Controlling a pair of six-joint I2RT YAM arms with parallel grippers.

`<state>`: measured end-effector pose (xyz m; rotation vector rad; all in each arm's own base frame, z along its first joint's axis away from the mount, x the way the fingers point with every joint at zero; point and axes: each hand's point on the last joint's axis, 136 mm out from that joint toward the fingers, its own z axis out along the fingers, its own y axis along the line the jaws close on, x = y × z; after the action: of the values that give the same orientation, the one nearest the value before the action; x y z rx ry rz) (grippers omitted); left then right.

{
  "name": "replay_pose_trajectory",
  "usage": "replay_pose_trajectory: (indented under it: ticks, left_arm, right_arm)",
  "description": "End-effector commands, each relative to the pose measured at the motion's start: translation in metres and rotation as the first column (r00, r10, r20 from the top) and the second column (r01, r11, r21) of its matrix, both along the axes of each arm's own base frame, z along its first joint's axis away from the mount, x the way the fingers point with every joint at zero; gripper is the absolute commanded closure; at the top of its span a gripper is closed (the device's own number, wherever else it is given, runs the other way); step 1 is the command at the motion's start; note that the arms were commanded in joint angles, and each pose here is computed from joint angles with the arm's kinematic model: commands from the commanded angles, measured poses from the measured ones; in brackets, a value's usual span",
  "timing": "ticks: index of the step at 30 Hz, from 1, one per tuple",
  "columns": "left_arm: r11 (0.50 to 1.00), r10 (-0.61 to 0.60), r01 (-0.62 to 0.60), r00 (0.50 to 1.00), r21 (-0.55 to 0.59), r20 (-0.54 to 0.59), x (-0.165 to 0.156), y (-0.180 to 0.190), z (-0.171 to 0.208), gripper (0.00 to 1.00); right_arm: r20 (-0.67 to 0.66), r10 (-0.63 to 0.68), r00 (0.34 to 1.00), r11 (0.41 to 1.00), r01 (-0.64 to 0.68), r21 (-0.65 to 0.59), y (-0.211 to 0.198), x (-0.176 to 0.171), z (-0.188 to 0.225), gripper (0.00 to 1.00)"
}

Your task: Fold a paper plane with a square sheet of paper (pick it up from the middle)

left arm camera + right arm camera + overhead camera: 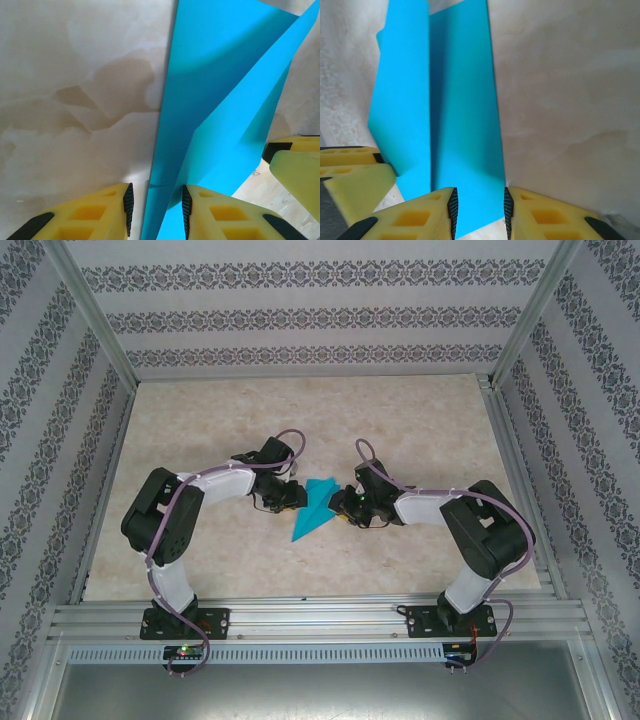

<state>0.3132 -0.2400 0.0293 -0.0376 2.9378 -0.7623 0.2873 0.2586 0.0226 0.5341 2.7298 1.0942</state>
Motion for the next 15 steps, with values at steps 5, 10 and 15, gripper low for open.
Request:
replay_pose_trajectory:
  ticks: [5,10,15]
  left_arm:
    - [1.0,-0.028,0.028,0.999,0.002,-0.035,-0.003,0.0,-0.006,0.68]
    - [0.999,-0.031,0.031,0.998,0.012,-0.056,-0.007,0.002,-0.011,0.7]
    - [0.999,-0.032,0.033,0.997,0.017,-0.073,-0.011,0.003,-0.016,0.73]
  right_arm:
    - [-0.019,-0.002,1.0,1.0,0.003,0.025,0.009,-0.001,-0.007,0.68]
    - [-0.014,-0.007,1.0,0.999,0.008,0.041,0.014,0.006,-0.004,0.69]
    - [-0.001,-0.005,1.0,0.999,0.005,0.048,0.018,0.011,0.0,0.68]
